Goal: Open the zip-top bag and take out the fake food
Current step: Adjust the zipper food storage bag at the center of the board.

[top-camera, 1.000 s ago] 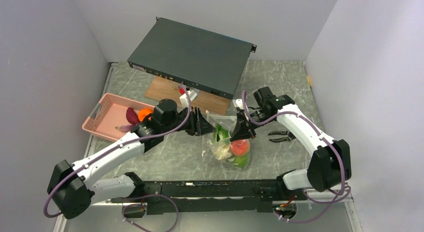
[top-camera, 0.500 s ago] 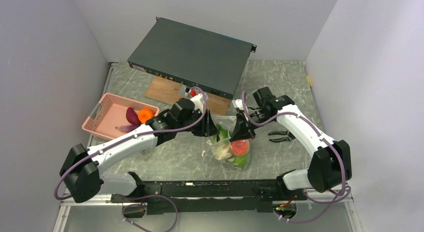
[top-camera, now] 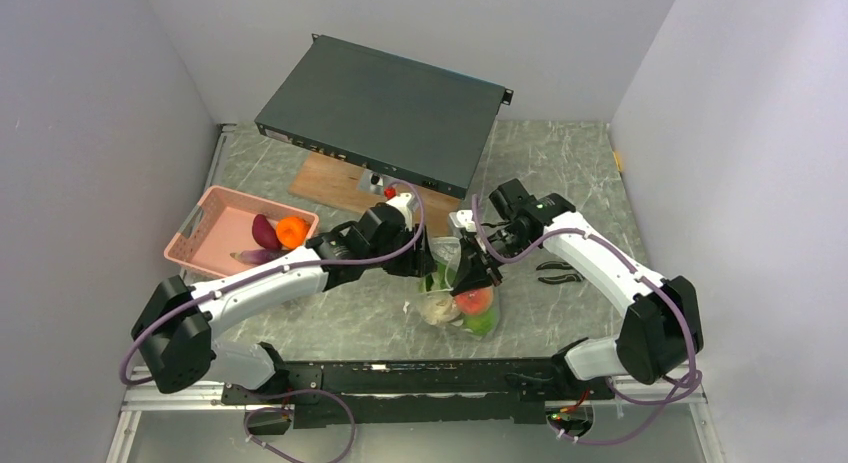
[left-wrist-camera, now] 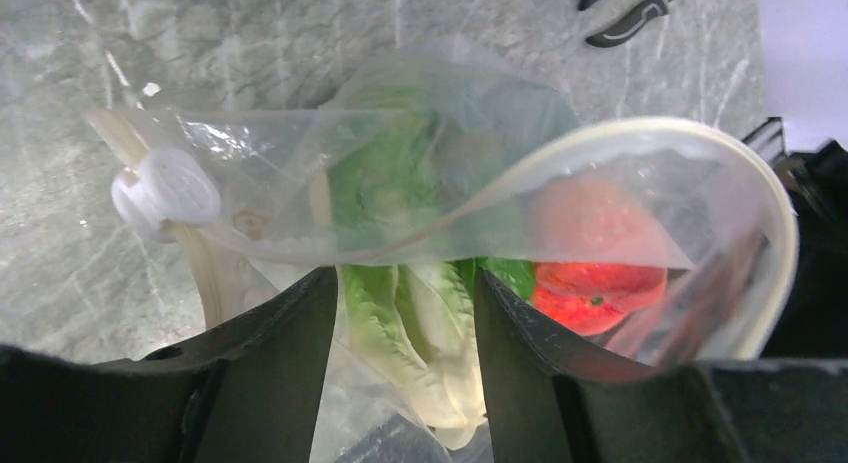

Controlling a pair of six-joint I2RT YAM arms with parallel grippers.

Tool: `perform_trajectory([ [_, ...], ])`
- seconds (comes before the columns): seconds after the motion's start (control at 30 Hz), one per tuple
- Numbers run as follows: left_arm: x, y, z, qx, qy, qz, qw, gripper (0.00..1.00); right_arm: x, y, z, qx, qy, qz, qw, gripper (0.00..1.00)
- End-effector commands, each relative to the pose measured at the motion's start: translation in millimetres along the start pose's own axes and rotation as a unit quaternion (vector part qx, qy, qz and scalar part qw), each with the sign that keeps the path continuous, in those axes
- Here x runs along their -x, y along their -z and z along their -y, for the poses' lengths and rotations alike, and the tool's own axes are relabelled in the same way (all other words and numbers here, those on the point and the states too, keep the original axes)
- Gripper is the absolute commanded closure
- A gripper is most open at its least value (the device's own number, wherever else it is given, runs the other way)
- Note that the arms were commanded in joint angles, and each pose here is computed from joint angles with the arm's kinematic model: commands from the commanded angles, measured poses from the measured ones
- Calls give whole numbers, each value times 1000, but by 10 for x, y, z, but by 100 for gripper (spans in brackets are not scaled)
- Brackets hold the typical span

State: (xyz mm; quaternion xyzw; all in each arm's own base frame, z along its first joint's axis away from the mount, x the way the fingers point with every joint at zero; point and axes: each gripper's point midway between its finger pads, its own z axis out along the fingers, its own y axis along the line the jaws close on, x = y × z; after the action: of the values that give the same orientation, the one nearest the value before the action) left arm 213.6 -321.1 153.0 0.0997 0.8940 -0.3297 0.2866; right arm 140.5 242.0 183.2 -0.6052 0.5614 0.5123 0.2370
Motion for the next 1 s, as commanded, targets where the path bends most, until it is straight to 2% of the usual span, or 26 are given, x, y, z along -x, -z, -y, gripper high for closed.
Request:
perform_trajectory([
  [0.0,43,-45,-189,52,-4,14,999,43,164,-45,14,13,37,15,999,100],
  [0.23,-24,-131,-295,73,-10,3,997,43,150,-82,2,20,35,12,999,100],
  [0.43,-93,-220,-386,88,-7,-6,996,51,147,-92,10,21,34,11,999,100],
  [0.53,-58,-240,-340,77,-10,-1,997,61,142,-97,13,22,33,10,999,100],
  [0.77,12,-175,-223,50,-19,13,999,100,99,-101,42,15,28,3,1000,100],
  [0.97,120,20,2,-3,-27,34,999,100,35,-109,108,2,18,-8,1000,100],
])
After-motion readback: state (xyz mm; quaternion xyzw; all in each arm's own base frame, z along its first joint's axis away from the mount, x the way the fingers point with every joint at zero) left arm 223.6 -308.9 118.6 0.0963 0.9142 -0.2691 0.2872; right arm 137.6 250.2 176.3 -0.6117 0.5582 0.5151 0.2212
